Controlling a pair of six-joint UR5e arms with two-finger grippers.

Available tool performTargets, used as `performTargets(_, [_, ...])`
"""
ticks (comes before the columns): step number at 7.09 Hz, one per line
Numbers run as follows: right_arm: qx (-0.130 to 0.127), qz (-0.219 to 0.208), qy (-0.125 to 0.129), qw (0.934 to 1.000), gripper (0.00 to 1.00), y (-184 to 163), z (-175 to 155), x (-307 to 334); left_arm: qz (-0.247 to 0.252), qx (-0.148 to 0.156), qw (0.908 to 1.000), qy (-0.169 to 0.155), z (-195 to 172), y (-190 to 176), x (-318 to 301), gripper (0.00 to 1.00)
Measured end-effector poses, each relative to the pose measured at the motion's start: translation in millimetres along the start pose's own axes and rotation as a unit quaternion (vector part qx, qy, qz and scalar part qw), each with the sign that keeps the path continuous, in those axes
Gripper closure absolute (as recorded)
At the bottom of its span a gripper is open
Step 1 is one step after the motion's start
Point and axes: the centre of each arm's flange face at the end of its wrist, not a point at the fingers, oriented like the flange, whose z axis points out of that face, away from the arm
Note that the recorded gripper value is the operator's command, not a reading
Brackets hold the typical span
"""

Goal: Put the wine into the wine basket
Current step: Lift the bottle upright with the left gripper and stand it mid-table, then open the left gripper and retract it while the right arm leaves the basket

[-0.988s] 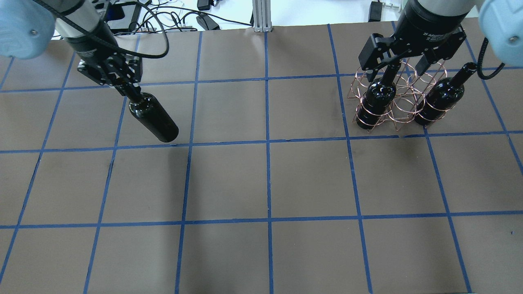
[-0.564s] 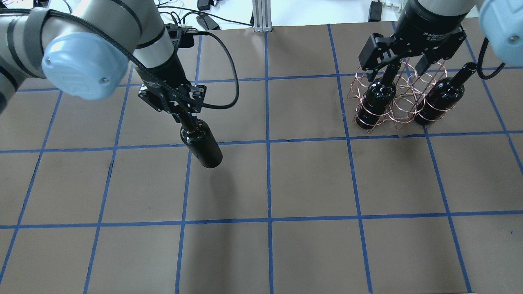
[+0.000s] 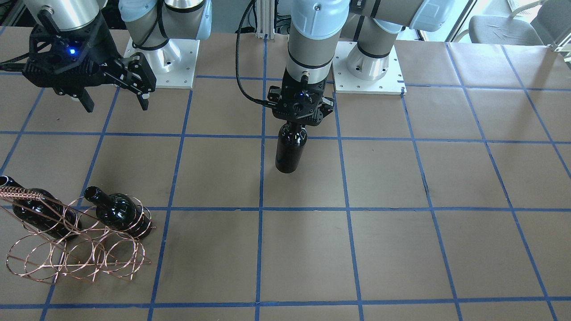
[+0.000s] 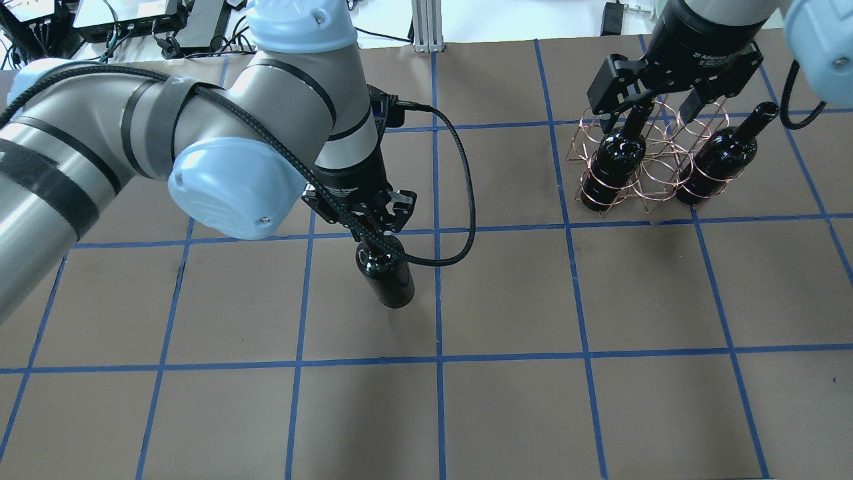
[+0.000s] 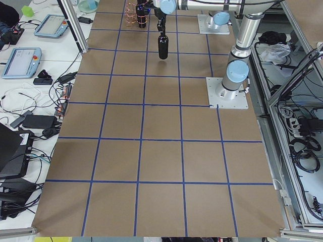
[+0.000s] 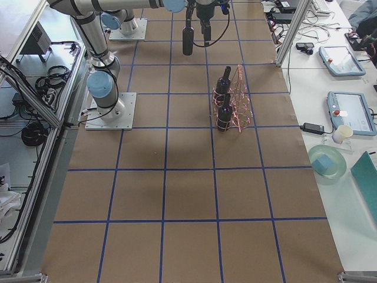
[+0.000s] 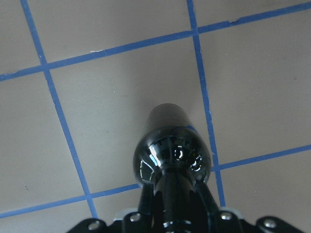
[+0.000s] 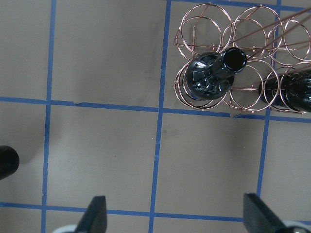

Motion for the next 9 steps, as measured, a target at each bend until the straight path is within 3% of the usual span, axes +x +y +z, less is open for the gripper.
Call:
performTargets(2, [0.000, 0.000, 0.000, 1.0000, 0.01, 0.0, 0.0, 0.3, 0.002, -0.003, 1.0000, -0.002, 13.0, 4.7, 16.8, 1.00])
performTargets(4, [0.000, 0.000, 0.000, 1.0000, 0.01, 0.0, 0.0, 0.4, 0.004, -0.005, 1.0000, -0.003, 14.4, 10.3, 24.8, 0.60])
performTargets(6, [0.000, 0.000, 0.000, 1.0000, 0.01, 0.0, 0.1, 0.4, -0.002, -0.010, 0.9999, -0.004, 17.5, 11.4, 27.9, 0.13])
performTargets(7, [0.000, 0.000, 0.000, 1.0000, 0.01, 0.1, -0.1, 0.4, -0.004, -0.010, 0.9999, -0.005, 17.3, 11.8, 28.3, 0.00])
performTargets(9, [0.000, 0.001, 0.000, 1.0000, 0.01, 0.1, -0.2, 0.4, -0.009, 0.003, 0.9999, -0.003, 5.1, 12.6, 25.0, 0.00])
